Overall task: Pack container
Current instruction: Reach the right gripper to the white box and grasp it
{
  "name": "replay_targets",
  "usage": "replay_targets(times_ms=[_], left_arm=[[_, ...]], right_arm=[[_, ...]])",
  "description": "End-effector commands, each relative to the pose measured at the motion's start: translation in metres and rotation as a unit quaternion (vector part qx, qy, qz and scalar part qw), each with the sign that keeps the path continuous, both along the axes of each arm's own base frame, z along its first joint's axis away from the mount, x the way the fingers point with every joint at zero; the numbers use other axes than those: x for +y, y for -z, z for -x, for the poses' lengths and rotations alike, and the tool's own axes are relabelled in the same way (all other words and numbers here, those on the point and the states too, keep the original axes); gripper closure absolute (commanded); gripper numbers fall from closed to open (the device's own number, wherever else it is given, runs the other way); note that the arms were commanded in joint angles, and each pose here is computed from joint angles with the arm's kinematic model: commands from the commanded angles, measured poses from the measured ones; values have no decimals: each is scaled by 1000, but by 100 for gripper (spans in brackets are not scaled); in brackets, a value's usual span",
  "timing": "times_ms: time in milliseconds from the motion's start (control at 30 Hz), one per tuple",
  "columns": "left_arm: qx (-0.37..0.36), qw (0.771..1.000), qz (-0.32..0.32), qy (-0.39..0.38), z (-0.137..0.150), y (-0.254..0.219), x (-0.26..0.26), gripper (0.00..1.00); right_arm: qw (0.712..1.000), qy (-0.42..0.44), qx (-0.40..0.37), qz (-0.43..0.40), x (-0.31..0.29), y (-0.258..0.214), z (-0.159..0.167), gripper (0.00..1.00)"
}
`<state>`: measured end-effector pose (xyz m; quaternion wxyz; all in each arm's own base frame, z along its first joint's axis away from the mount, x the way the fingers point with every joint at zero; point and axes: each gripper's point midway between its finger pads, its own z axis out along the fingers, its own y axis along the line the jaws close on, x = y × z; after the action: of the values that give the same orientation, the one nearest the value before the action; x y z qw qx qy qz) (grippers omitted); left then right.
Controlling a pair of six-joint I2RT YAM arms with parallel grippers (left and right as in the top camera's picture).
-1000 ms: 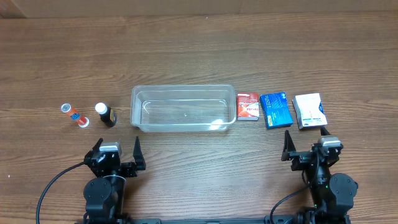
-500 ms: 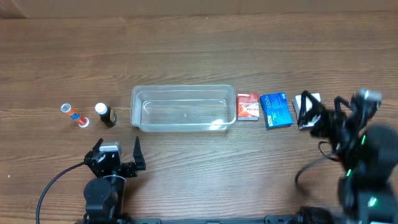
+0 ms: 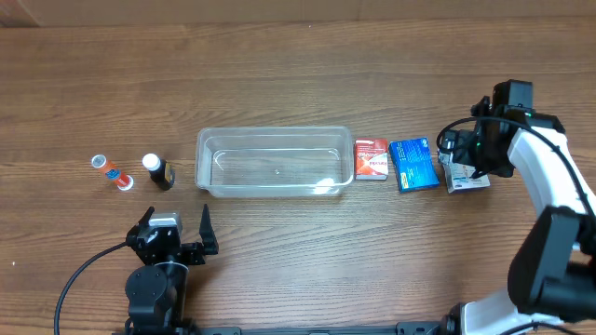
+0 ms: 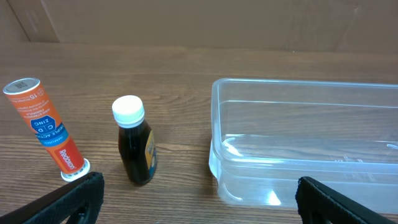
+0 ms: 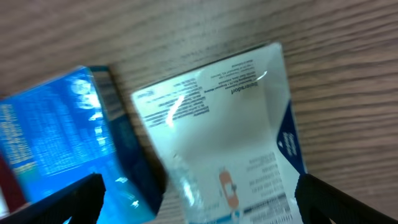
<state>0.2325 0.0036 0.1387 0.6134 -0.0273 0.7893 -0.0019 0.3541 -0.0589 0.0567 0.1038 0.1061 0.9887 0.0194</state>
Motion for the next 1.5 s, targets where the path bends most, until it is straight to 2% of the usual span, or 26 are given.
replay_targets(times_ms=[0,100,200,333,367,400,633,867,1033,1133,1267,1467], left_arm=[[-5,1000,5,1,0,-1,0,0],[-5,1000,5,1,0,-1,-1,0],[-4,1000,5,1,0,-1,-1,0],[-5,1000,5,1,0,-1,-1,0],[-5,1000,5,1,0,-1,-1,0],[-5,1000,5,1,0,-1,0,0],[-5,1000,5,1,0,-1,-1,0],[-5,1000,5,1,0,-1,-1,0],[-5,1000,5,1,0,-1,-1,0],[-5,1000,5,1,0,-1,0,0],[-5,1000,5,1,0,-1,-1,0],[-5,1000,5,1,0,-1,-1,0]], right_arm=[[1000,-11,23,11,-7,20,-2,1],[999,-15,39,4,-5,32,2,6],[999,-2,45,1,-4,39,5,21],[999,12,45,8,-8,39,5,20],[999,12,46,10,-8,38,5,4],[999,12,46,10,-8,37,5,0],[999,15,-21,25,-17,-22,-29,0],[997,52,-32,45,-50,-15,-33,0],[1000,3,3,-5,-22,5,-26,0],[1000,0,15,-6,-18,13,-22,0],[997,20,70,15,-27,46,-5,1],[999,7,42,21,-17,27,-14,9]])
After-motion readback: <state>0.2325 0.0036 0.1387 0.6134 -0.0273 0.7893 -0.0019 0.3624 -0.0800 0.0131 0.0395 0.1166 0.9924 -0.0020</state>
